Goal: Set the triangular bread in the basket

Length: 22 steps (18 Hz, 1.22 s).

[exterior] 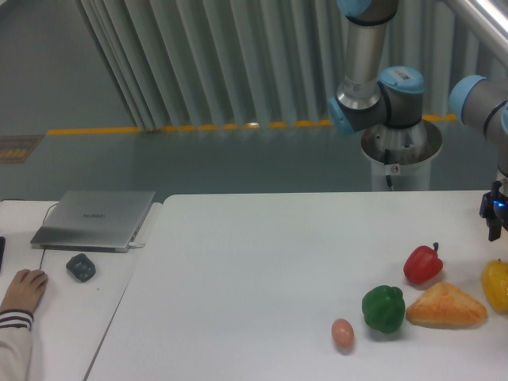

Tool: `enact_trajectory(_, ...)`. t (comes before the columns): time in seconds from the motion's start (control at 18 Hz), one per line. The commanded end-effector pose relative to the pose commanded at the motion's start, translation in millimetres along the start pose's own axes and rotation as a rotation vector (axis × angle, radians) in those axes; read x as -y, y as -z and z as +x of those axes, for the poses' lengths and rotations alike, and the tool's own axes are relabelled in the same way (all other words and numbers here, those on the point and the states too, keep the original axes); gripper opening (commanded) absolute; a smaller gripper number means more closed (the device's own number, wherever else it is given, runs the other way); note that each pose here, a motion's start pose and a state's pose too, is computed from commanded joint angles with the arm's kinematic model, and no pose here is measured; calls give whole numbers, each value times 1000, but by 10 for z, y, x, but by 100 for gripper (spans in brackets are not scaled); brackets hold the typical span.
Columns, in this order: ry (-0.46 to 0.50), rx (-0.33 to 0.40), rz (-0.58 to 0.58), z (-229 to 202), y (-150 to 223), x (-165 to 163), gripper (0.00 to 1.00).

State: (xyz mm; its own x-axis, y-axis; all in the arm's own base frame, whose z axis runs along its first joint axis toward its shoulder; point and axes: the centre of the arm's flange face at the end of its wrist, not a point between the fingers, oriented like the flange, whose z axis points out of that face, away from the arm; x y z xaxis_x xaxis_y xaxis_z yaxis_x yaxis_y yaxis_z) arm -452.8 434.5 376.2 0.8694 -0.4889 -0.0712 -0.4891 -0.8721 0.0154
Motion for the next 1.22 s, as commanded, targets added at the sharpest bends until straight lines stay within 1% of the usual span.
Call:
enact_trajectory(0.28, 5, -5, 12, 2, -17, -16, 100)
enact_trajectory(0.5, 0, 11, 18, 13, 13, 54, 100)
enact_trajectory(0.61, -9, 37, 35, 18, 27, 227, 100)
enact_trajectory(0.67, -3, 36, 40, 41, 15, 333, 100)
enact_trajectory(0.83, 24, 48, 44, 157, 40, 733, 100)
enact_trajectory(0.94, 24, 61, 53, 229, 38, 1020, 100)
enact_trajectory(1.11, -3, 64, 43, 215, -174, 1264, 100)
enact_trajectory(1.22, -28, 49, -4, 253, -342, 1397, 100)
